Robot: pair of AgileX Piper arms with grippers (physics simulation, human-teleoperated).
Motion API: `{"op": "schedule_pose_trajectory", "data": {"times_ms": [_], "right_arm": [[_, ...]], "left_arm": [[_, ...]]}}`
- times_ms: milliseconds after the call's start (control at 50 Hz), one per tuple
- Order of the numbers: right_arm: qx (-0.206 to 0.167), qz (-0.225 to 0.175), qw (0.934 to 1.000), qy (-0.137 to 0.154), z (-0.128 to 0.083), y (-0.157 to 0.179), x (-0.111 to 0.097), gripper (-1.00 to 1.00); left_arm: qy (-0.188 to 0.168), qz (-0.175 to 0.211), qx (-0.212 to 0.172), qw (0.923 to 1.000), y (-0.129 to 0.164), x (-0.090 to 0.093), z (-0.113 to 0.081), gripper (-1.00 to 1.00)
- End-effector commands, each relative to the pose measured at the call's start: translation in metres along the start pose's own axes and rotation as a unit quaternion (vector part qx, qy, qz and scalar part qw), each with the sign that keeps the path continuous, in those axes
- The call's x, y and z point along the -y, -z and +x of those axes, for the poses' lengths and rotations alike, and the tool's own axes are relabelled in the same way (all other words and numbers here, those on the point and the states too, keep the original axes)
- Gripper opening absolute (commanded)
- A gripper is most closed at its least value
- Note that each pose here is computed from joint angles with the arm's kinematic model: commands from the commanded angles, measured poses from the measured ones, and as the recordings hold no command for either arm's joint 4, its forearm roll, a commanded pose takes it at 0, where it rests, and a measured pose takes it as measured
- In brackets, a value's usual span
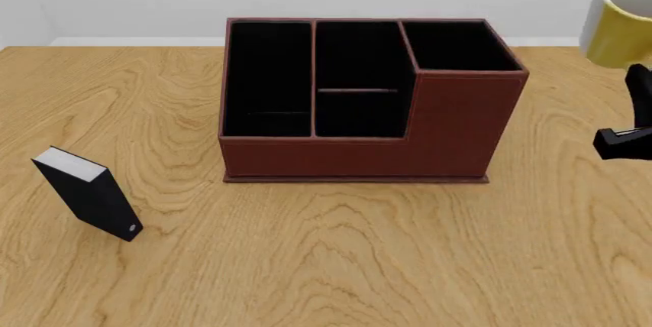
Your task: Pick up the yellow and white mug and place it to the right of the caddy.
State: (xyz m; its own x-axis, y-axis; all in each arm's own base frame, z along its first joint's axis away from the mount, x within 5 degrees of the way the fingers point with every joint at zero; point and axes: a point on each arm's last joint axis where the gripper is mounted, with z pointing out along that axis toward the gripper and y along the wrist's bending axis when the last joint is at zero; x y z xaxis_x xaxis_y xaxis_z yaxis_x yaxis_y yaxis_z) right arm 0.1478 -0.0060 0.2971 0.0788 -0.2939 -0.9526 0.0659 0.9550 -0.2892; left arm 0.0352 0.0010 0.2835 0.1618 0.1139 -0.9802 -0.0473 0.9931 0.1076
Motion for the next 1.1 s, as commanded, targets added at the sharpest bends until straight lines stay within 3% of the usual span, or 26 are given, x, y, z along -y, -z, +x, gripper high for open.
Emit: {"op": "schedule_pose_trajectory", "data": {"times_ms": [20,1100], "right_arm": [[-0.006,0.008,0.9999,-0.014,0.009,-0.005,0.000,-1.00],[-0.057,0.012,0.9976,-0.039,0.056,-0.028,-0.007,-1.00]], "left_arm": [[-0.002,-0.001,-0.001,1.0000,0.000,0.000,0.001,1.00],[-0.003,-0.003,0.000,1.0000,0.001,0.000,-0.002,1.00]]}}
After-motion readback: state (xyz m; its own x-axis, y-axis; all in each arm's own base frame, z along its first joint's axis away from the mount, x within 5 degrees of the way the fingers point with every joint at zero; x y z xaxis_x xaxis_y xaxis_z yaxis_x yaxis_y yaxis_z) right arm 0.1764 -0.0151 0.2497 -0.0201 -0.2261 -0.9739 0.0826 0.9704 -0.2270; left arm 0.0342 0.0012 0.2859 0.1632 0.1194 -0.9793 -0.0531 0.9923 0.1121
